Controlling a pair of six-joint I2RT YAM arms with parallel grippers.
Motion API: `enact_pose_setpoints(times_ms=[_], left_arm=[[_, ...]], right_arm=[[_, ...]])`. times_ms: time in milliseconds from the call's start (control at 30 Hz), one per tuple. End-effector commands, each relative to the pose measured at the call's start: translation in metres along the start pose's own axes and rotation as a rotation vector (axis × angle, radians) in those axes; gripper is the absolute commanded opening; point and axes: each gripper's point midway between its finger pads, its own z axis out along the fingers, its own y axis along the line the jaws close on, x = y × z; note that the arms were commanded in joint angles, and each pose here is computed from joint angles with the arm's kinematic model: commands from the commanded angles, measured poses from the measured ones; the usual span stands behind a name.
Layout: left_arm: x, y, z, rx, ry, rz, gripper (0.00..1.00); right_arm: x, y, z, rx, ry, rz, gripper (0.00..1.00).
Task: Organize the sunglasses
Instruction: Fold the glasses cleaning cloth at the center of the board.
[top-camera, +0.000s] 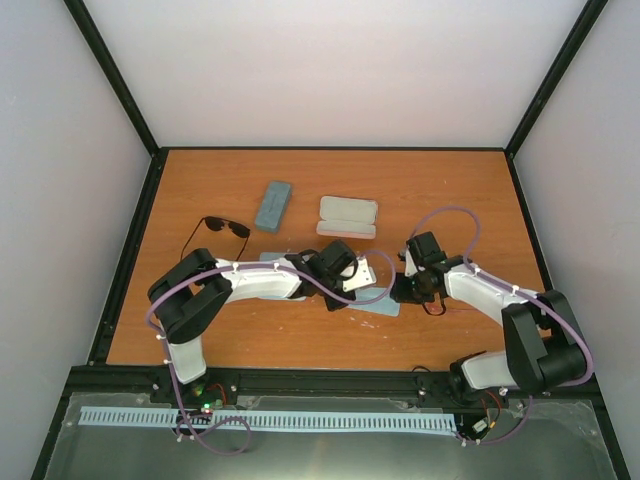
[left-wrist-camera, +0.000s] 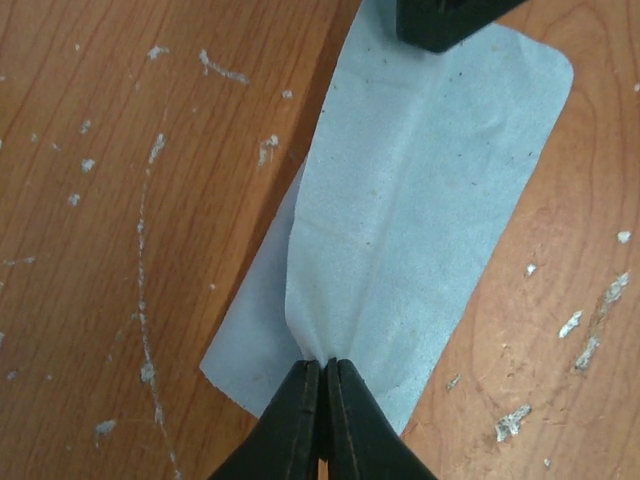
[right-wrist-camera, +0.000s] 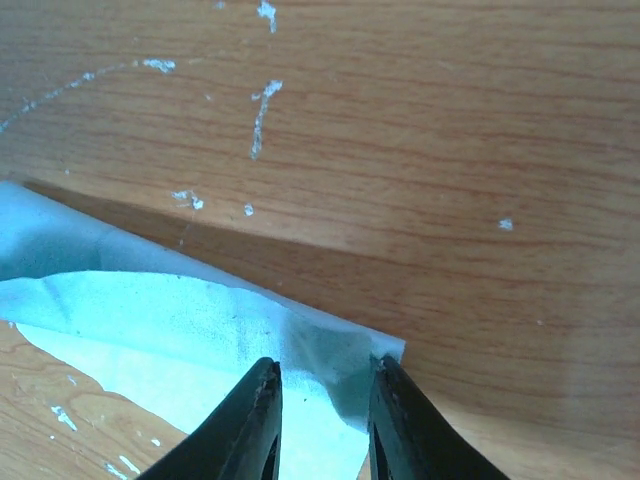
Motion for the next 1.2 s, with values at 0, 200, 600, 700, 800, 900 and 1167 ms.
enact_pose_setpoints(times_ms=[0, 200, 600, 700, 800, 900, 1167], left_arm=[[-0.010, 0.000, -0.006, -0.030, -0.040, 0.042, 0.07], [-0.004, 0.002, -0.002, -0.047, -0.039, 0.073, 0.07], [-0.005, 0.002, 0.001, -0.059, -0.082, 0.118, 0.08], [-0.004, 0.002, 0.001, -0.065, -0.087, 0.120, 0.08], [-0.004, 0.002, -0.002, -0.068, -0.097, 0.122, 0.08], [-0.004, 0.002, -0.004, -0.074, -0.109, 0.124, 0.08], [-0.004, 0.003, -0.008, -0.090, -0.123, 0.131, 0.08]], right_arm=[[-0.006, 0.004, -0.007, -0.014, -0.048, -0.001, 0.27], [-0.011, 0.012, -0.012, -0.049, -0.051, -0.013, 0.20], [-0.024, 0.016, -0.024, -0.061, -0.136, 0.021, 0.29], [-0.030, 0.013, -0.022, -0.032, -0.142, 0.024, 0.32], [-0.035, 0.010, -0.012, -0.006, -0.107, 0.028, 0.32], [-0.037, 0.010, -0.003, -0.002, -0.068, 0.031, 0.31], [-0.024, 0.021, 0.009, -0.083, 0.005, 0.011, 0.26]])
